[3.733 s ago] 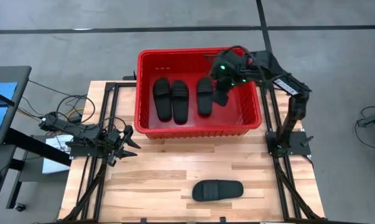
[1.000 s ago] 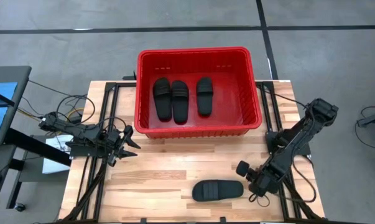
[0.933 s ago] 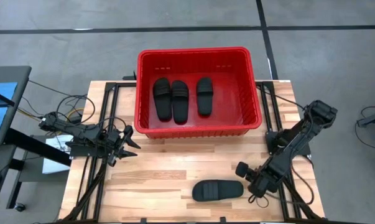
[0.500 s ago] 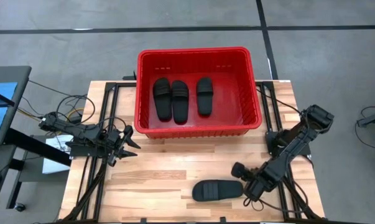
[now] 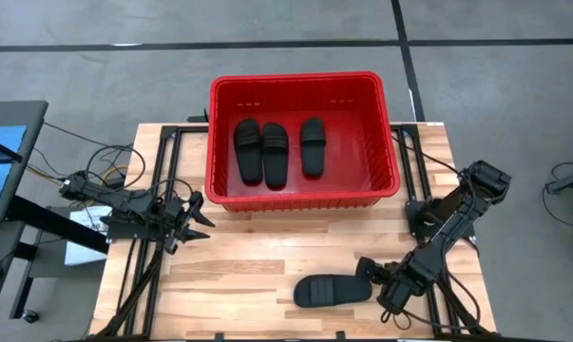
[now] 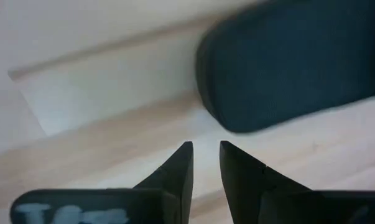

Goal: Pick and place slides into bin
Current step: Put the slipper into the bin

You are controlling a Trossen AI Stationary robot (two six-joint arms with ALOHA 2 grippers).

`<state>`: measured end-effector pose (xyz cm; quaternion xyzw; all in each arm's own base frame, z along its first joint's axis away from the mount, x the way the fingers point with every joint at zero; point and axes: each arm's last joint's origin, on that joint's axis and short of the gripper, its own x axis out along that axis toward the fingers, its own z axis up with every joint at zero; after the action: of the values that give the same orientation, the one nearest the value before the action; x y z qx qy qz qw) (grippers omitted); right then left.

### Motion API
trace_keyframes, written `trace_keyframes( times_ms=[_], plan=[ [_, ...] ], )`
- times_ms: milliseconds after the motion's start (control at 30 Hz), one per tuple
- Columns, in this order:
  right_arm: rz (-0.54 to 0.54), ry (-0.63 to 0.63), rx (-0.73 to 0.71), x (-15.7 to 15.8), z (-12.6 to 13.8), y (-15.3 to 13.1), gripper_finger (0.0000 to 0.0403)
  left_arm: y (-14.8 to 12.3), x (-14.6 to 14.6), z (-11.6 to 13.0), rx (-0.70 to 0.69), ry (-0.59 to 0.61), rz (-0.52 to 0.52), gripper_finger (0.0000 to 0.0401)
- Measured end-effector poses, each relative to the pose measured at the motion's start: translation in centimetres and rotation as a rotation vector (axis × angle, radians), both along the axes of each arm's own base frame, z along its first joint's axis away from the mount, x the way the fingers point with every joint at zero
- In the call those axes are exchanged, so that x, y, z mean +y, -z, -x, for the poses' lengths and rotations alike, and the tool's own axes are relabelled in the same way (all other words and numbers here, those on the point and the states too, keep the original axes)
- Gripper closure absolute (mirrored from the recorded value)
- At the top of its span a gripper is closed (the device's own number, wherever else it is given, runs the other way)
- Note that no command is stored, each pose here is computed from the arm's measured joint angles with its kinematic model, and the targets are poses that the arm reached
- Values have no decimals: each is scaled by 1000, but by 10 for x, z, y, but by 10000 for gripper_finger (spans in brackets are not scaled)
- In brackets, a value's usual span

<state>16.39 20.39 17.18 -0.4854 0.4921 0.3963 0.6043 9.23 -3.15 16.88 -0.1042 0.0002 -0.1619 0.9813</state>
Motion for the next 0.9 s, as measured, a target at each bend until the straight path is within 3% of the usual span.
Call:
trace_keyframes(
  times_ms=[200,700,900],
  plan=[
    [-55,-61,-46,11,3,-1,332,0,0,0,0,0,0,252],
    [-28,-86,-64,16,-1,8,332,0,0,0,0,0,0,252],
    [-40,-153,-88,21,-5,13,332,0,0,0,0,1,0,252]
  ],
)
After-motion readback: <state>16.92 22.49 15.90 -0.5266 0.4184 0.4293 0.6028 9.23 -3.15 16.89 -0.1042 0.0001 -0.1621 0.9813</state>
